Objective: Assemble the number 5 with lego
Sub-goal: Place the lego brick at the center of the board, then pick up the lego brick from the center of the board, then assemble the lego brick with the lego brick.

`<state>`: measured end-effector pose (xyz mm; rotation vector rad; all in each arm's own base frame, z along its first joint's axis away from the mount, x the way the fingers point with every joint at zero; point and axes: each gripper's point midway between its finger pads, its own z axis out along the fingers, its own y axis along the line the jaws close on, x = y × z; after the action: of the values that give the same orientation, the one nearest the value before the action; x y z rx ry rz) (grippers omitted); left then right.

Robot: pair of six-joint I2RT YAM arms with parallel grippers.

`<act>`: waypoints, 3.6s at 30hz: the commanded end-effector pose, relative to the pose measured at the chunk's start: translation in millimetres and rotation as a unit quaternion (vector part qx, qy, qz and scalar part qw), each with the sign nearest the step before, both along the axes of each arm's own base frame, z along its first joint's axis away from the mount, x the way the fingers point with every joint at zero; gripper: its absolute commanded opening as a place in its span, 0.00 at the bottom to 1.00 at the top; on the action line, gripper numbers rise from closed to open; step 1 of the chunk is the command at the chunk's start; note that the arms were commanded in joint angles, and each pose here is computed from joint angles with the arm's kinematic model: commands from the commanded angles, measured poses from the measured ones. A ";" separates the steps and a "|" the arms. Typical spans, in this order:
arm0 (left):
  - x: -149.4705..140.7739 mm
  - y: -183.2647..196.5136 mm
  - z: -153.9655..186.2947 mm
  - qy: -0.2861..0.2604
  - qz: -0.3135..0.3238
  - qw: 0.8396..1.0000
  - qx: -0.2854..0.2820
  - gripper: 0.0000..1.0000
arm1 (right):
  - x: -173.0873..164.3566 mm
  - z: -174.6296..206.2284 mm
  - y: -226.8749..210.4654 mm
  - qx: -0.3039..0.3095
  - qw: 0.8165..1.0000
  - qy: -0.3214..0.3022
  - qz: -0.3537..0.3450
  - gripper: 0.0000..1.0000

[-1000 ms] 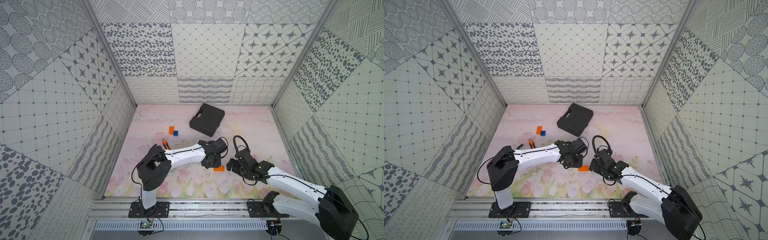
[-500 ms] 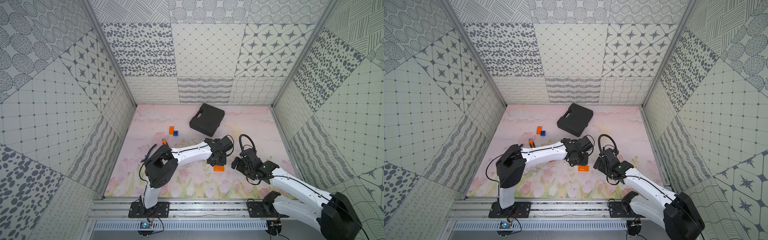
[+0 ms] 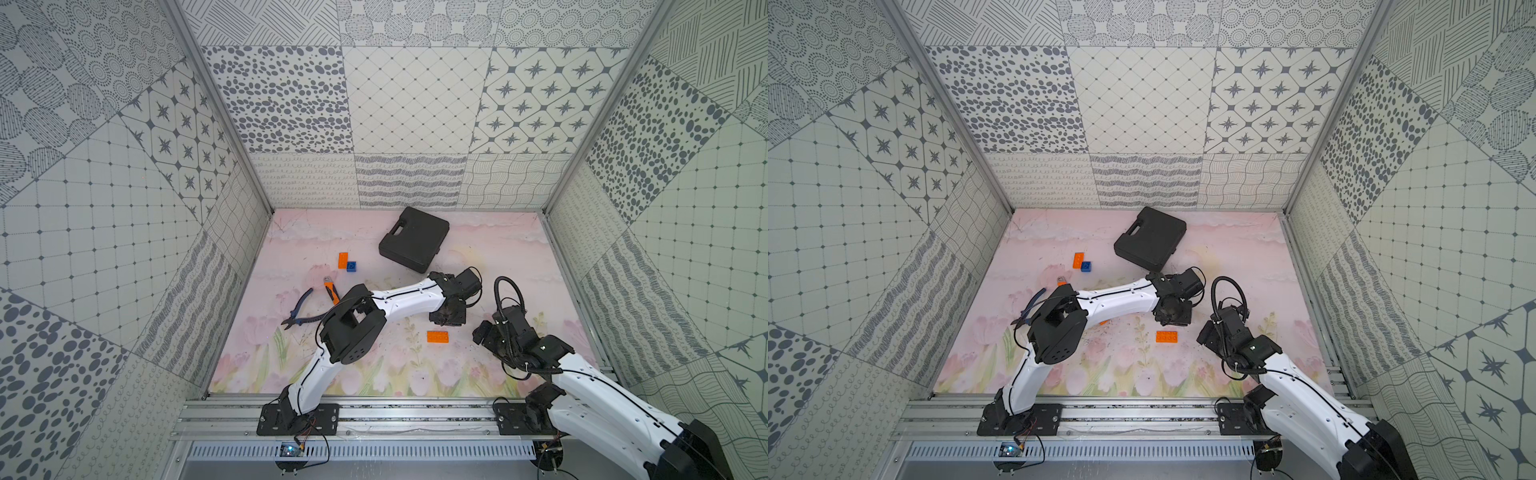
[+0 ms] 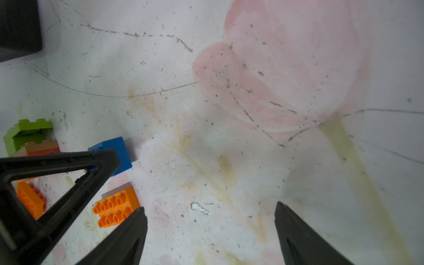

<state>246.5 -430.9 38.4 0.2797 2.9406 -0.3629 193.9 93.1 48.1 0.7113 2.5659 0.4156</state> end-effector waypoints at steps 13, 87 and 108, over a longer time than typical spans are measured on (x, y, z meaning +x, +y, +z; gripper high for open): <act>1.2 43.8 64.8 -0.067 0.030 0.997 -0.023 0.53 | 27.2 29.3 28.6 0.003 0.997 -0.020 0.076 0.80; -12.7 199.2 92.5 -0.236 0.101 0.954 -0.158 0.93 | 8.3 -45.9 119.0 -0.137 0.925 0.190 0.300 0.30; -4.1 187.1 101.5 -0.236 0.086 0.956 -0.151 0.93 | 23.0 -14.5 141.8 -0.093 0.941 0.150 0.288 0.47</act>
<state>236.1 -238.3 131.2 0.0183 2.3948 -0.6129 219.8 230.9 29.8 -0.0577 3.0266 0.2214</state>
